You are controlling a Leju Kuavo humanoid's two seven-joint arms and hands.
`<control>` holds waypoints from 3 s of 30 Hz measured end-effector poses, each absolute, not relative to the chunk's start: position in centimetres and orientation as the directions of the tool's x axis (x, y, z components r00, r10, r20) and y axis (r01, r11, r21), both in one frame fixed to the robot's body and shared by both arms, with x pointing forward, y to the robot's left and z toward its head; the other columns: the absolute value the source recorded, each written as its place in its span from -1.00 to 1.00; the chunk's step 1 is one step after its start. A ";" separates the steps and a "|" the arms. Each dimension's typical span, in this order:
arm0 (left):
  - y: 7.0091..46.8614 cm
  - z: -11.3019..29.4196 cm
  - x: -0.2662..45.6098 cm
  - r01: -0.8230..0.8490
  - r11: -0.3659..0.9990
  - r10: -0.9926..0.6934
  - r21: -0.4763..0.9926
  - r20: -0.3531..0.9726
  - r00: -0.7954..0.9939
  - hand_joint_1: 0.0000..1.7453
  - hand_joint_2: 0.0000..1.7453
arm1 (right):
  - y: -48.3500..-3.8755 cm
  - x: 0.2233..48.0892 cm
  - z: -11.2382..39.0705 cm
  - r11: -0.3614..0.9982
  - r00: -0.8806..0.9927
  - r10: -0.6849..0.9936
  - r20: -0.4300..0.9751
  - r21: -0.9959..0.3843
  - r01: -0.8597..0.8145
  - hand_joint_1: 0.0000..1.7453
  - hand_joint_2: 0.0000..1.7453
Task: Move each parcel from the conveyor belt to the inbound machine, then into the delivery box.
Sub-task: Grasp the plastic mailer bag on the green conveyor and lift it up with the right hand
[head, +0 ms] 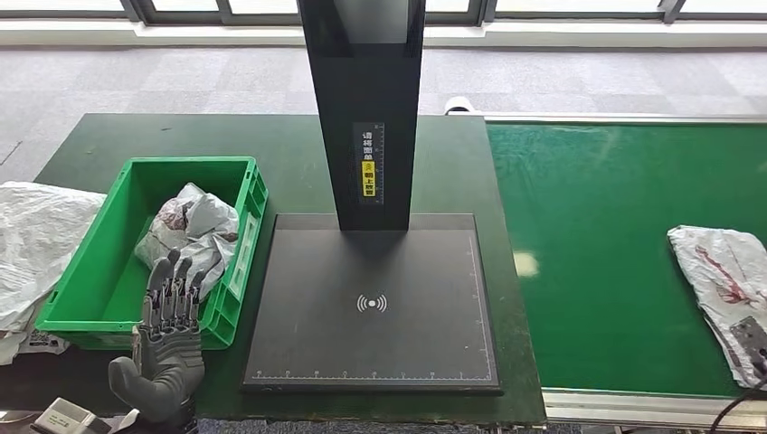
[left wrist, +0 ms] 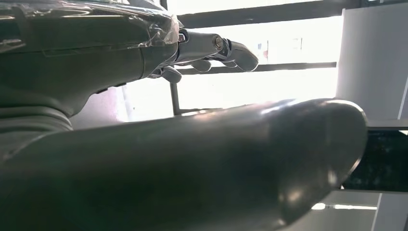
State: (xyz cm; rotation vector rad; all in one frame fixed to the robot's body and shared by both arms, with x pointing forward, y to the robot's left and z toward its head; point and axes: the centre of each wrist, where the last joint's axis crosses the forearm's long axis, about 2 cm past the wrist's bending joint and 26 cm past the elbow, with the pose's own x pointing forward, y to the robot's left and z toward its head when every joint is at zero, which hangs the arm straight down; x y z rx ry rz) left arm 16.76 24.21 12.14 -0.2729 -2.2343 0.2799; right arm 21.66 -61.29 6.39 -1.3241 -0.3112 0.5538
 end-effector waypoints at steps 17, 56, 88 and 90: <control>24.2 11.8 17.2 0.148 0.951 0.304 -0.271 0.737 -0.604 -1.00 -1.00 | -65.2 19.8 8.8 0.160 0.831 0.542 -0.120 -0.957 -0.243 -1.00 1.00; 24.4 10.9 17.2 0.112 0.964 0.262 -0.242 0.775 -0.575 -1.00 -1.00 | -57.6 23.2 4.3 0.226 0.749 0.658 -0.075 -0.930 -0.291 -1.00 1.00; 25.0 9.9 16.4 0.075 0.968 0.240 -0.238 0.805 -0.543 -1.00 -1.00 | -52.8 26.3 3.0 0.406 0.621 0.783 0.040 -0.789 -0.461 1.00 1.00; 25.0 9.8 16.4 0.069 0.968 0.238 -0.240 0.806 -0.542 -1.00 -1.00 | -52.9 26.3 3.0 0.405 0.614 0.788 0.054 -0.796 -0.450 1.00 1.00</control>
